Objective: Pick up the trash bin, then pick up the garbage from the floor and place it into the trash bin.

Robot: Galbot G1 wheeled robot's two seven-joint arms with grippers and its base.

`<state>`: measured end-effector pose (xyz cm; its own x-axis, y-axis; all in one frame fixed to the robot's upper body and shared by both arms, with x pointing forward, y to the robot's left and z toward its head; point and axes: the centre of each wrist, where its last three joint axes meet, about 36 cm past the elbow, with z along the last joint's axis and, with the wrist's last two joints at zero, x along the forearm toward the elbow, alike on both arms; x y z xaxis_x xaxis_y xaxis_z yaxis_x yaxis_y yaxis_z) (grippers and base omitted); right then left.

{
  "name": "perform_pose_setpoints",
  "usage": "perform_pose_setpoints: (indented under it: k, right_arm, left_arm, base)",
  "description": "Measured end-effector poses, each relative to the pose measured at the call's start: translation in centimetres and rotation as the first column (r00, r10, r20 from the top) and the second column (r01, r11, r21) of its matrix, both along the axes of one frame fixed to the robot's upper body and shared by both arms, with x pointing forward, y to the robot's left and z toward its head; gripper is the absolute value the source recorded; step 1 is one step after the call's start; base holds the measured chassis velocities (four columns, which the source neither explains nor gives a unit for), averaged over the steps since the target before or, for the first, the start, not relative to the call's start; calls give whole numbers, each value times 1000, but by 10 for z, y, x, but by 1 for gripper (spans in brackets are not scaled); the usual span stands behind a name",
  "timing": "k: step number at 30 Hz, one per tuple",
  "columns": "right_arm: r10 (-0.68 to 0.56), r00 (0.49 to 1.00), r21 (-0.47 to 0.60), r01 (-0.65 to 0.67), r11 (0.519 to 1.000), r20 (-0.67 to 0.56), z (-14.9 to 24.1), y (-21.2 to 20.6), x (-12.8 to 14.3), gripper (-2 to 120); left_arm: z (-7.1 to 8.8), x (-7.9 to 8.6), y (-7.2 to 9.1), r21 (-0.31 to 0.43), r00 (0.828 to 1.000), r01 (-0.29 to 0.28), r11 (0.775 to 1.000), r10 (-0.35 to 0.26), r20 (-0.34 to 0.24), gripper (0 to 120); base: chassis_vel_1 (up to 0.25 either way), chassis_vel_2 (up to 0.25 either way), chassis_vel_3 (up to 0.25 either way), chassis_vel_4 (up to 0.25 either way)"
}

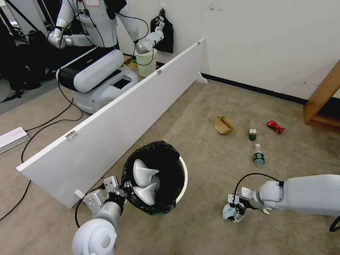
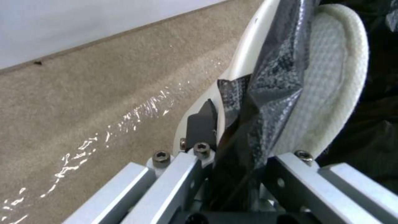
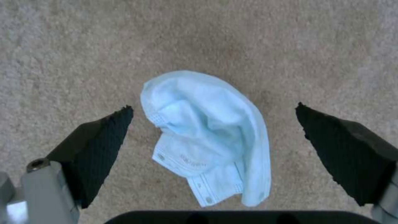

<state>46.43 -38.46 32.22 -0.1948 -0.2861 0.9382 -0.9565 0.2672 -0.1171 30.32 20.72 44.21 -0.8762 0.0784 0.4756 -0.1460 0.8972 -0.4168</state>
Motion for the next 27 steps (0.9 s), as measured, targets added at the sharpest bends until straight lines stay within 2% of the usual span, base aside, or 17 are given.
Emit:
perform_pose_setpoints:
  k: [27]
  right_arm:
    - [-17,999,5,17,1000,39,4,-10,6,100]
  left_arm:
    - [-3,-1,-5,7,1000,-8,1000,8,1,2]
  base:
    - [0,0,0,0]
